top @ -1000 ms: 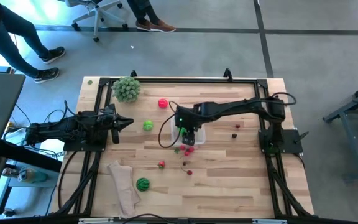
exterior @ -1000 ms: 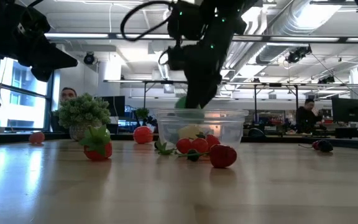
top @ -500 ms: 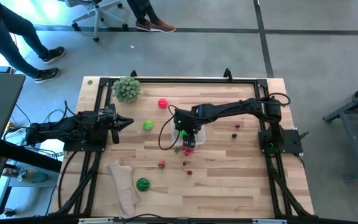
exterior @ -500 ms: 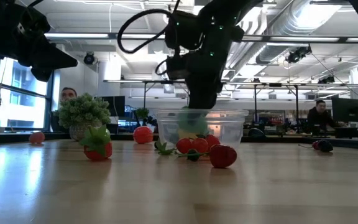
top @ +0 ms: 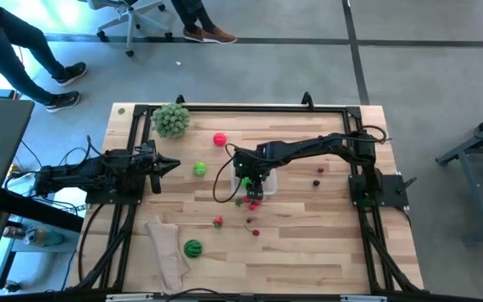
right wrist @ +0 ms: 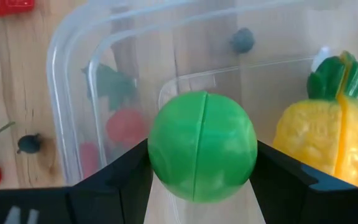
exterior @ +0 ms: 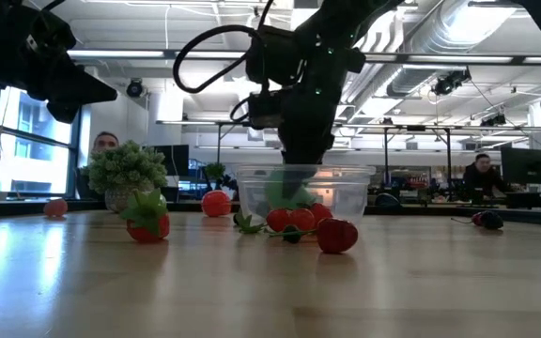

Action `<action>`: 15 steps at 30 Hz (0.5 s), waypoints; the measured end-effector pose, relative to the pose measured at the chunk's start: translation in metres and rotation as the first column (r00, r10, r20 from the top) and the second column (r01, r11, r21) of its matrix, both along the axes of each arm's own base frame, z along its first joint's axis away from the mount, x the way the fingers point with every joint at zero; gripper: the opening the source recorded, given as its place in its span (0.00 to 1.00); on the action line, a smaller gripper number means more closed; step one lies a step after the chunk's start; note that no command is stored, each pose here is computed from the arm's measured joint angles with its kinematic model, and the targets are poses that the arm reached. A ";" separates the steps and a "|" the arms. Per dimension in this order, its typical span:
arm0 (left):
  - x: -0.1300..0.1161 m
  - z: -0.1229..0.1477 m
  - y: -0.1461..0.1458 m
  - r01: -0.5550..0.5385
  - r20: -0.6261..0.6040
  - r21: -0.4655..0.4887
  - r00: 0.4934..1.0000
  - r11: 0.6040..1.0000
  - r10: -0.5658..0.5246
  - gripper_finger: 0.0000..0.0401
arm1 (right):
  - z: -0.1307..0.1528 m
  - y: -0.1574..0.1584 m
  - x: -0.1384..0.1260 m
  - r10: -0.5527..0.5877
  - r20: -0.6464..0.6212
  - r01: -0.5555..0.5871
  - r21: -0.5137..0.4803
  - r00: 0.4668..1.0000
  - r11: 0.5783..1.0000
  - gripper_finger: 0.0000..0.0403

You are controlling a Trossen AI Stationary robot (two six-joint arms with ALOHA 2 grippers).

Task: Pick and placing Produce into tupperware
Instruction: Put the green pear into the transparent container

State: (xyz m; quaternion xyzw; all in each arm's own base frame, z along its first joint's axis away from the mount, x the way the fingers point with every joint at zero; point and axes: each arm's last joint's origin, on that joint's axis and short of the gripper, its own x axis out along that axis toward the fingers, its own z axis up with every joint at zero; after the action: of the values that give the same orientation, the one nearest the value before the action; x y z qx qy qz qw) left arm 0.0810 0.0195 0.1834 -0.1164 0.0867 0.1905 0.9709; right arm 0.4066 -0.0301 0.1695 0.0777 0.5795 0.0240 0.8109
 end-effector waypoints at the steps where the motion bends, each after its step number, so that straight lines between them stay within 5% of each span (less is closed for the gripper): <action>1: 0.000 0.000 0.000 0.000 0.000 0.000 1.000 1.000 0.000 0.04 | 0.000 0.000 0.000 -0.003 0.000 0.003 -0.009 1.000 1.000 0.54; 15: 0.000 0.000 0.000 0.000 0.000 0.000 1.000 1.000 0.000 0.04 | 0.000 -0.002 0.000 -0.028 -0.003 0.028 -0.060 1.000 0.998 0.62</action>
State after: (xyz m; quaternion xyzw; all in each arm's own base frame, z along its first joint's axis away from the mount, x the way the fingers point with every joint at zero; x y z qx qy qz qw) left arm 0.0810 0.0195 0.1835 -0.1164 0.0866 0.1906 0.9709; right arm 0.4067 -0.0320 0.1693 0.0614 0.5803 -0.0050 0.8120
